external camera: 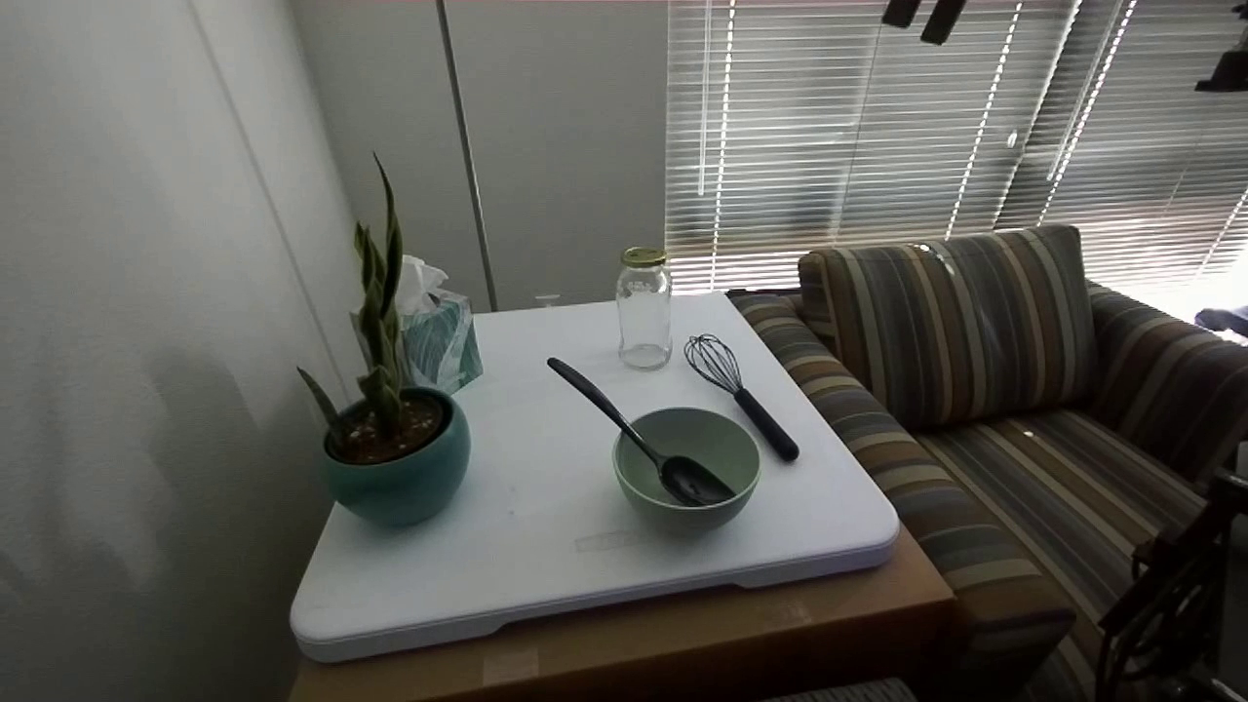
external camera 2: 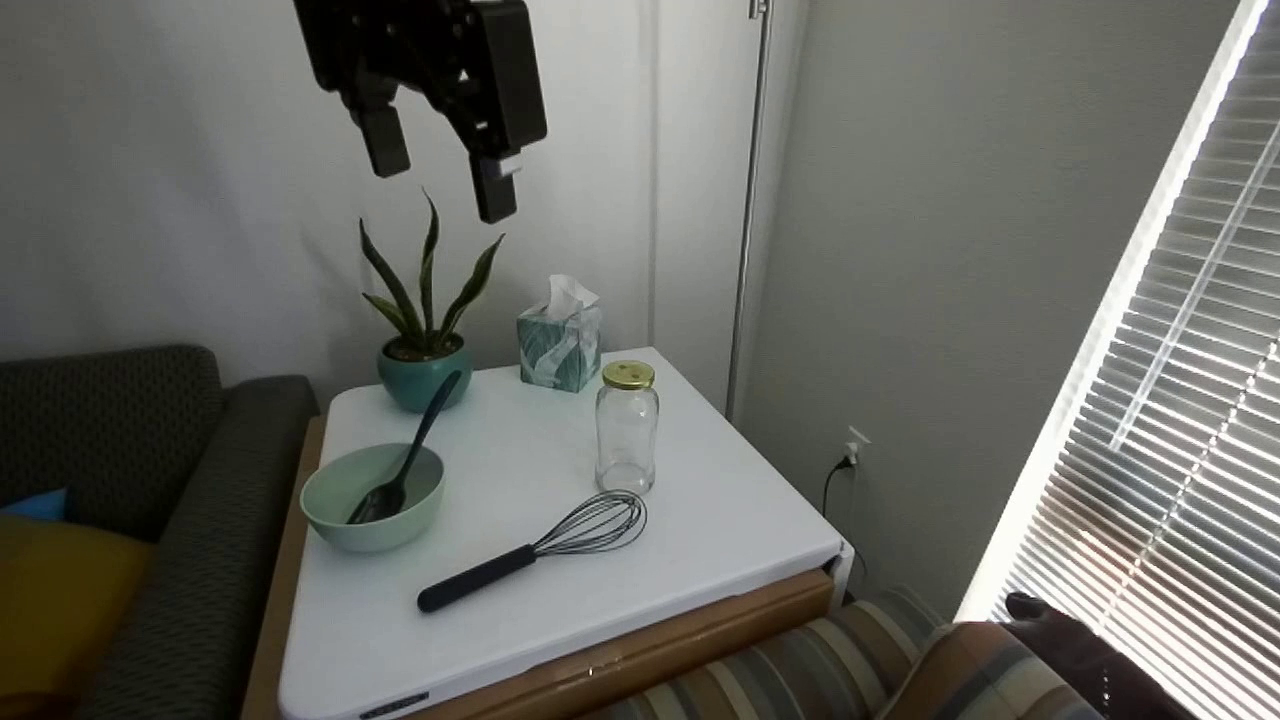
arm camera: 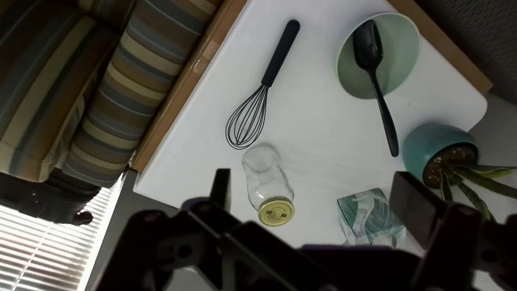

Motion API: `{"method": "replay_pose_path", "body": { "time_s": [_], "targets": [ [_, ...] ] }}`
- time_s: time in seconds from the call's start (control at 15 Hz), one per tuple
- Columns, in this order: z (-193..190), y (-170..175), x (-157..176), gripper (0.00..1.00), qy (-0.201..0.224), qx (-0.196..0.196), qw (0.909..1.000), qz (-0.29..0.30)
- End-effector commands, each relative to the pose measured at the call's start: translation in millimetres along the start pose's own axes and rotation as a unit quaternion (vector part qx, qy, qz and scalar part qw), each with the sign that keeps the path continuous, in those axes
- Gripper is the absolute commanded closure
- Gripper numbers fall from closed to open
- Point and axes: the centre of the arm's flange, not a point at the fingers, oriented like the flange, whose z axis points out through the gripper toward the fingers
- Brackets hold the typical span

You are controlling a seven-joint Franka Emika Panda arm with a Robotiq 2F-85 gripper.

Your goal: Take the lid off the jar and put it on the tray

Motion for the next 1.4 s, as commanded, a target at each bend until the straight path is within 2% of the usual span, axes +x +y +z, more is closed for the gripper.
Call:
{"method": "replay_pose_path", "body": {
  "time_s": [0.0, 0.27, 0.33, 0.53, 1.07, 1.13, 1.33],
  "targets": [
    [38, -13, 43, 0.00, -0.026, -0.012, 0.9993, -0.024],
    [70, -32, 81, 0.00, -0.071, -0.046, 0.9951, -0.053],
    [62, -32, 50, 0.00, -0.052, -0.034, 0.9969, -0.047],
    [76, -37, 67, 0.00, -0.061, -0.041, 0.9959, -0.053],
    [75, -36, 70, 0.00, -0.061, -0.042, 0.9959, -0.052],
    [75, -37, 67, 0.00, -0.058, -0.031, 0.9956, -0.067],
    [73, -37, 80, 0.00, -0.068, -0.036, 0.9931, -0.089]
  ]
}}
